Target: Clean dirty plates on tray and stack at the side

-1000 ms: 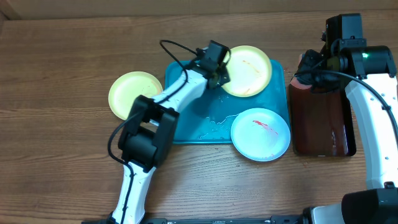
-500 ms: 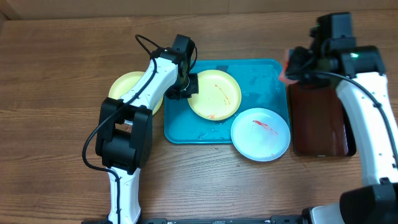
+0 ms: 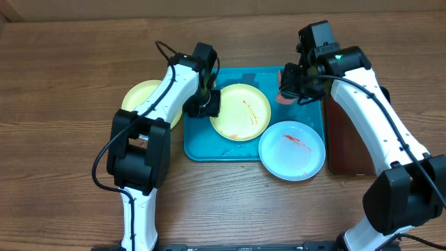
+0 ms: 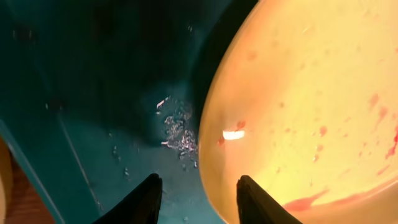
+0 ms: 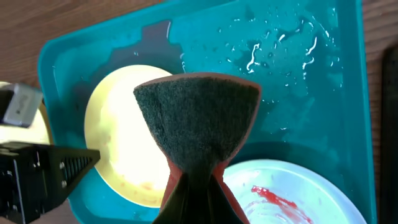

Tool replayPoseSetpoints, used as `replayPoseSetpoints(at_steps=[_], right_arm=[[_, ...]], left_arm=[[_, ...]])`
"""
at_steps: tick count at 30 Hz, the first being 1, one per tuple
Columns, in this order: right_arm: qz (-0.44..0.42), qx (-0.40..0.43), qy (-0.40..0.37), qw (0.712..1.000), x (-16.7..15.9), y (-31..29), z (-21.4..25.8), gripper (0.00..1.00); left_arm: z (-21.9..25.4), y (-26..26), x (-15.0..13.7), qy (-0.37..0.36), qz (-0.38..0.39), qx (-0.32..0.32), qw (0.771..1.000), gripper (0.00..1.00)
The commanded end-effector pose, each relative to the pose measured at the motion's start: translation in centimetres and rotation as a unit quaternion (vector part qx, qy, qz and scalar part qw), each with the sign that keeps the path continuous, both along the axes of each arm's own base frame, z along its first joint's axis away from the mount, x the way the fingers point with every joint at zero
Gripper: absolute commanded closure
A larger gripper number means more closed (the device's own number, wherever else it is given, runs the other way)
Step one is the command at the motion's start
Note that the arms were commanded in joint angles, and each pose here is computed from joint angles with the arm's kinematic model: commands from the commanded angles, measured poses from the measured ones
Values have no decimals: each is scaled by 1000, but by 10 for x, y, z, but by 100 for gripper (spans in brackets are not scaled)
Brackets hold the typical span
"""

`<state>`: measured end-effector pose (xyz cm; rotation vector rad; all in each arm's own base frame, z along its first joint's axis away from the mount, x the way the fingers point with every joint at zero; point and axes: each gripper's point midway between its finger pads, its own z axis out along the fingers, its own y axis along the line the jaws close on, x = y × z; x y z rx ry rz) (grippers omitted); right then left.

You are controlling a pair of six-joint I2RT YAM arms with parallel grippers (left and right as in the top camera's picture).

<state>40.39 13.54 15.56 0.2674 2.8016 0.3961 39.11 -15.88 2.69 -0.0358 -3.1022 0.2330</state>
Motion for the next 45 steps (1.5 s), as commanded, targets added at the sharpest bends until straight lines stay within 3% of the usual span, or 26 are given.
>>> replayPoseSetpoints(at_steps=[1,10,12,14,21,33,45], right_arm=[[3,8,-13,1000,1,6,8,96],[18,11,-24,999,2,19,10,96],[21,12,-26,999,2,22,11,96],[20,13,-27,999,3,23,11,96],[20,28,-7,999,4,33,-4,96],[27,8,68,997,5,65,-89,96],[39,17,151,988,-11,79,-159,96]], left_arm=[[7,-4,-1,8,44,-34,998,63],[-31,-8,1,-19,54,-54,997,62],[-35,-8,2,-25,54,-53,997,73],[-36,-6,4,-30,54,-50,997,96],[-29,1,19,-57,61,-26,996,96],[-22,2,29,-72,64,-27,995,96],[-17,8,33,-53,87,-87,991,96]])
